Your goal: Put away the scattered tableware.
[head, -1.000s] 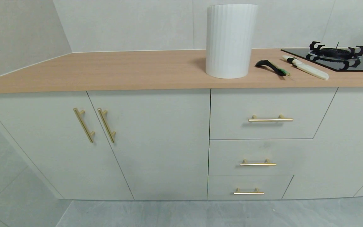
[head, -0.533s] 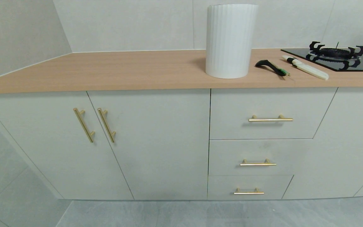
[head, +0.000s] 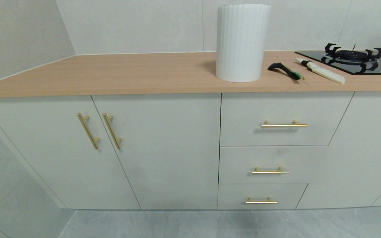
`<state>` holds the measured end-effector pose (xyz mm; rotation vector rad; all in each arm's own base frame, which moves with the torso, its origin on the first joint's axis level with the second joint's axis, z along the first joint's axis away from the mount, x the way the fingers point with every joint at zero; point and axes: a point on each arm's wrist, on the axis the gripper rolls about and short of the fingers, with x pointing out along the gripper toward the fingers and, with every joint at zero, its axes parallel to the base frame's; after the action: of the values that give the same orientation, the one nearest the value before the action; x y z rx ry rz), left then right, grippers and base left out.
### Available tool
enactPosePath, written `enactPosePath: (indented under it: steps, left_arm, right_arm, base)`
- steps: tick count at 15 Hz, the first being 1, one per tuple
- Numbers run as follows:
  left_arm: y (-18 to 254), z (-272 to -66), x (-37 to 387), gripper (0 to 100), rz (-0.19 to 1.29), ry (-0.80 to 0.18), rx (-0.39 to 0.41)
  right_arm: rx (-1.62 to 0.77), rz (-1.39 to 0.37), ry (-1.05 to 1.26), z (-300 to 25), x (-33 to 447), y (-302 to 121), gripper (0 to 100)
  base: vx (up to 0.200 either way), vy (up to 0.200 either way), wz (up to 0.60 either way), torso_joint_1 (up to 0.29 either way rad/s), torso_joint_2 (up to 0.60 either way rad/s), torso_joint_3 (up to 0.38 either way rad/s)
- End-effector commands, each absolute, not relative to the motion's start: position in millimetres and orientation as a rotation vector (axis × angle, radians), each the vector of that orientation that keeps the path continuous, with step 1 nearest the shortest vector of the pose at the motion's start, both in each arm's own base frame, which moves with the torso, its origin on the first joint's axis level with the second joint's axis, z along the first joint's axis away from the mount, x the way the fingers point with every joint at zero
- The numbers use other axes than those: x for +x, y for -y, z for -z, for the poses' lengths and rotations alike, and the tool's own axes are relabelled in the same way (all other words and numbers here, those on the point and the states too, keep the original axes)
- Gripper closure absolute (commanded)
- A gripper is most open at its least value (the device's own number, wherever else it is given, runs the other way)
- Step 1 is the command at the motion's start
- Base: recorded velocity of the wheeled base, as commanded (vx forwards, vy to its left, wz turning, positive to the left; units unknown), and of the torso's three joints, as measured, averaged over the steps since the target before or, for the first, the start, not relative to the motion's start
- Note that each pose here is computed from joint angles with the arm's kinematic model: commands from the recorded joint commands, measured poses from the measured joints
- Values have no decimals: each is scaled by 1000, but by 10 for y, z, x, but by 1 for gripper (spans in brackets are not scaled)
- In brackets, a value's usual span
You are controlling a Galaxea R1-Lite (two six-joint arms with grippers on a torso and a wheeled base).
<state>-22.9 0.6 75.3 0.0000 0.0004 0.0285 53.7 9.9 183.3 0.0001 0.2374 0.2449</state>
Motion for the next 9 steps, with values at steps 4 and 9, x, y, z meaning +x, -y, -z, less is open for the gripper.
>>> enactPosePath:
  steps: [4, 9]
  left_arm:
    - [-7, -753, -228, 0, -29, -2, 0]
    - [-7, -753, -228, 0, -29, -2, 0]
  right_arm:
    - [-18, -268, -467, -1682, 1702, -309, 0]
    - [-21, -261, -502, -1566, 2239, -397, 0]
  base:
    - [0, 0, 0, 0, 0, 0]
    - [0, 0, 0, 0, 0, 0]
